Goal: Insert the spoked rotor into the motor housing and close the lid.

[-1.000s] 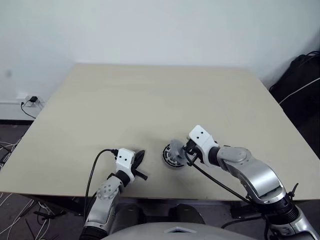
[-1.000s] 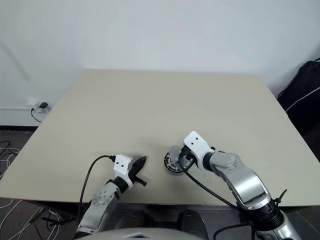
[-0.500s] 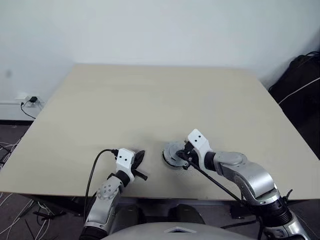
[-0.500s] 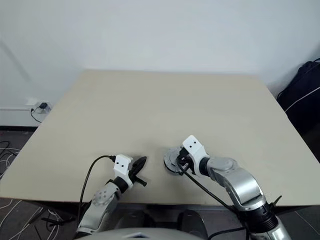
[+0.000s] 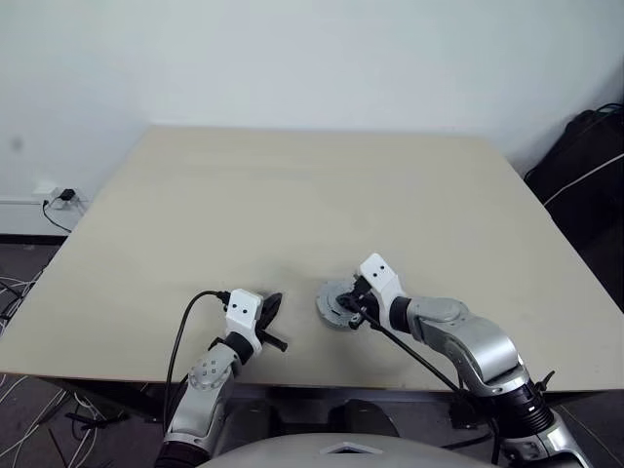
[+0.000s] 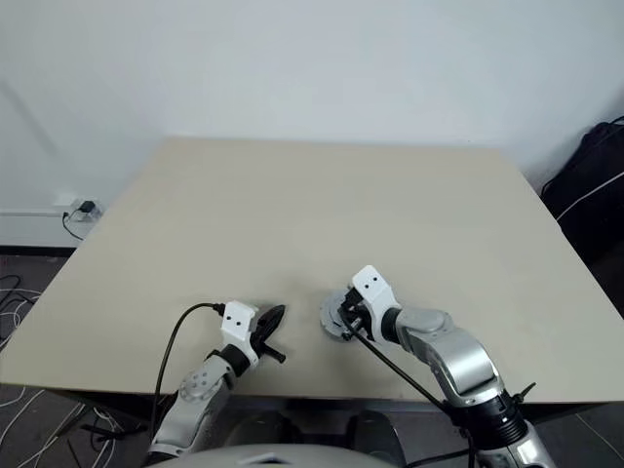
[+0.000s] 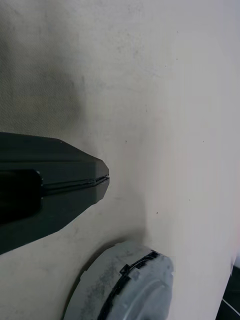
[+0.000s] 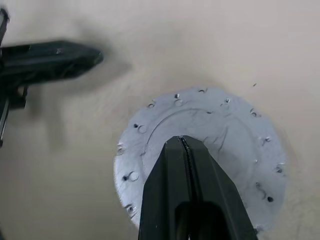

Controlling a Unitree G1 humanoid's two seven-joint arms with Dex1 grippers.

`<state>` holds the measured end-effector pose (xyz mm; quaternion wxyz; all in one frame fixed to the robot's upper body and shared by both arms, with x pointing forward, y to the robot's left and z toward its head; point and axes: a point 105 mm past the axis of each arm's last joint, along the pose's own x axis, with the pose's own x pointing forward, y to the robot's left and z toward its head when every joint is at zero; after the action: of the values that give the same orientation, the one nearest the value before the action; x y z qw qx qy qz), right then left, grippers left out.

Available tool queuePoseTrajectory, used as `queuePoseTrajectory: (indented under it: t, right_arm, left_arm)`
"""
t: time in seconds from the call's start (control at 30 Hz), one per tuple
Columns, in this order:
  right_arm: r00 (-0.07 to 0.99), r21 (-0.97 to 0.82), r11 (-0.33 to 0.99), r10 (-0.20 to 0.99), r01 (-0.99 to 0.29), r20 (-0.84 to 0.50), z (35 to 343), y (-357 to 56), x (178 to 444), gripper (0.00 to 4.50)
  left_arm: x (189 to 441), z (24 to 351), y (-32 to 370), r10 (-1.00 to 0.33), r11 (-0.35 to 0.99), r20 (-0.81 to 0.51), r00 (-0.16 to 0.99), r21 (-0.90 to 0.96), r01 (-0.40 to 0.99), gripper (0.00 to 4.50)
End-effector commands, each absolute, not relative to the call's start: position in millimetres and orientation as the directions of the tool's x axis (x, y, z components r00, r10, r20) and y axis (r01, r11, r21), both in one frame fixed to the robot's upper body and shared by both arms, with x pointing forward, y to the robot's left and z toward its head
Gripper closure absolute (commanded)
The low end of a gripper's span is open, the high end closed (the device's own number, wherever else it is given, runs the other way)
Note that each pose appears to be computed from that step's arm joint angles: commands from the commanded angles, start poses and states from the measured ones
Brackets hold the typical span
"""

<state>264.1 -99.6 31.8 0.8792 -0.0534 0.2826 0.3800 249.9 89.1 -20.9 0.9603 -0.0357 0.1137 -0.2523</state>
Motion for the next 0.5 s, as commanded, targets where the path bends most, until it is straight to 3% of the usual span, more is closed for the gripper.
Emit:
queuePoseTrajectory:
  t: [0.03, 0.2, 0.37, 0.4, 0.5]
  right_arm:
    - [0.625, 0.043, 0.716, 0.635, -0.697, -0.454, 49.4, -108.4, 276.2, 3.59]
    - [0.634, 0.021, 0.703, 0.654, -0.711, -0.413, 54.0, -109.2, 277.6, 1.88]
    - [0.574, 0.005, 0.640, 0.694, -0.769, -0.435, 48.8, -108.2, 271.7, 0.25]
    - [0.561, 0.009, 0.628, 0.702, -0.778, -0.438, 47.7, -108.1, 270.8, 0.03]
    - [0.527, 0.019, 0.598, 0.720, -0.801, -0.451, 44.2, -108.4, 269.3, 0.03]
  left_arm:
    - [256.0, -2.8, 87.4, -0.500, 0.866, -0.137, 0.855, -0.101, 0.490, 4.50]
    - [256.7, -2.6, 88.1, -0.503, 0.864, -0.137, 0.853, -0.097, 0.494, 4.50]
    - [257.4, -2.4, 88.7, -0.504, 0.864, -0.137, 0.853, -0.095, 0.495, 4.50]
    - [257.6, -2.3, 88.8, -0.503, 0.864, -0.137, 0.853, -0.095, 0.494, 4.50]
    - [257.8, -1.8, 89.6, -0.501, 0.865, -0.136, 0.855, -0.094, 0.492, 4.50]
